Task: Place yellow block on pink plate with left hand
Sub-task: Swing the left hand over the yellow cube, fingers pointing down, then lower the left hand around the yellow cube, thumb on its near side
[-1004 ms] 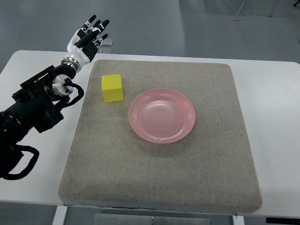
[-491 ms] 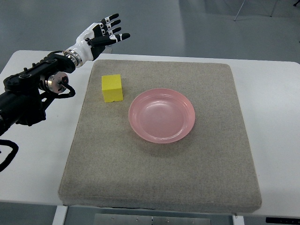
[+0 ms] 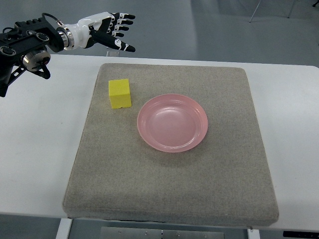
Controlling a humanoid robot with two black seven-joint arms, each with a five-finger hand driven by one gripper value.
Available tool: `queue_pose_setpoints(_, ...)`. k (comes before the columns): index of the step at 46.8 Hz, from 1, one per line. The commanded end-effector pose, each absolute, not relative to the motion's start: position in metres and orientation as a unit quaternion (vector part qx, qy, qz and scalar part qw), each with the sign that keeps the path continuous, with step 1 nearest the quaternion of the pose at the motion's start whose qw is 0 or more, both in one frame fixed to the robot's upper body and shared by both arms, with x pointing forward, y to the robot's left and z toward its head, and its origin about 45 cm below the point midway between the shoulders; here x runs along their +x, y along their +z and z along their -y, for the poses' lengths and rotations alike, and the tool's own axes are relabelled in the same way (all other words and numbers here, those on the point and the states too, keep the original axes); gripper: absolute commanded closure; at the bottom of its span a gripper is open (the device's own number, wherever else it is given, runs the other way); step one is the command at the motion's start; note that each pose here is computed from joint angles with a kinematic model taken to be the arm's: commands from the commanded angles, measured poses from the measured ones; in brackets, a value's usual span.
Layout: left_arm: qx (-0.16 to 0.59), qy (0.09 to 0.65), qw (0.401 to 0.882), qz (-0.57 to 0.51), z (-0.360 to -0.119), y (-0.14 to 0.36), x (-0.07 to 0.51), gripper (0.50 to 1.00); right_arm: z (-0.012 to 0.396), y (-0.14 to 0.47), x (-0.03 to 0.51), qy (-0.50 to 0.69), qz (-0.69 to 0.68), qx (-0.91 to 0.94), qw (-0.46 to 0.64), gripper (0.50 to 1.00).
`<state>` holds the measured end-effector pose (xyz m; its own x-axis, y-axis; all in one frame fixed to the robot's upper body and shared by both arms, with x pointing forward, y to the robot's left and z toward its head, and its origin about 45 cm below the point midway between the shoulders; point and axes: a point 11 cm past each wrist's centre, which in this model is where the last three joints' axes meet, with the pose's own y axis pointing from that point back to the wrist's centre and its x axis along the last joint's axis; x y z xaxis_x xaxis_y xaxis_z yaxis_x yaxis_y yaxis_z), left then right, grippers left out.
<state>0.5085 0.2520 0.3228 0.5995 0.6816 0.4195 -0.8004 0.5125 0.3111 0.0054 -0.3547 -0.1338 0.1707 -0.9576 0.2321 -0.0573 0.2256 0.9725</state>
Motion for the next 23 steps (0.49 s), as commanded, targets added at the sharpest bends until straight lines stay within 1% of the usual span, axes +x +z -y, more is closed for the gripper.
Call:
queue_pose_setpoints(1,0.286,0.398,0.86,0.145,-0.25,0.317,0.501,0.514,0.355,-0.134,0.006,-0.383,0.517,0.491,0.588,0.576)
queue_pose_setpoints(4,0.309,0.384,0.855,0.163,-0.253,0.318,0.499,0.514,0.355,-0.134,0.006,-0.383,0.518,0.49,0.587,0.576)
queue_pose_setpoints(10,0.35,0.343,0.848,0.203,-0.249,0.313,0.494,0.514,0.355,-0.134,0.006,-0.383,0.518,0.49,0.587,0.576)
queue_pose_setpoints(18,0.401,0.301,0.827,0.254,-0.26,0.316,0.491,0.516,0.355,-0.134,0.006,-0.383,0.518,0.49,0.587,0.576)
queue_pose_setpoints(23,0.431,0.265,0.813,0.286,-0.26,0.315,0.489,0.516,0.355,-0.134,0.006,-0.383,0.517,0.491,0.588,0.576)
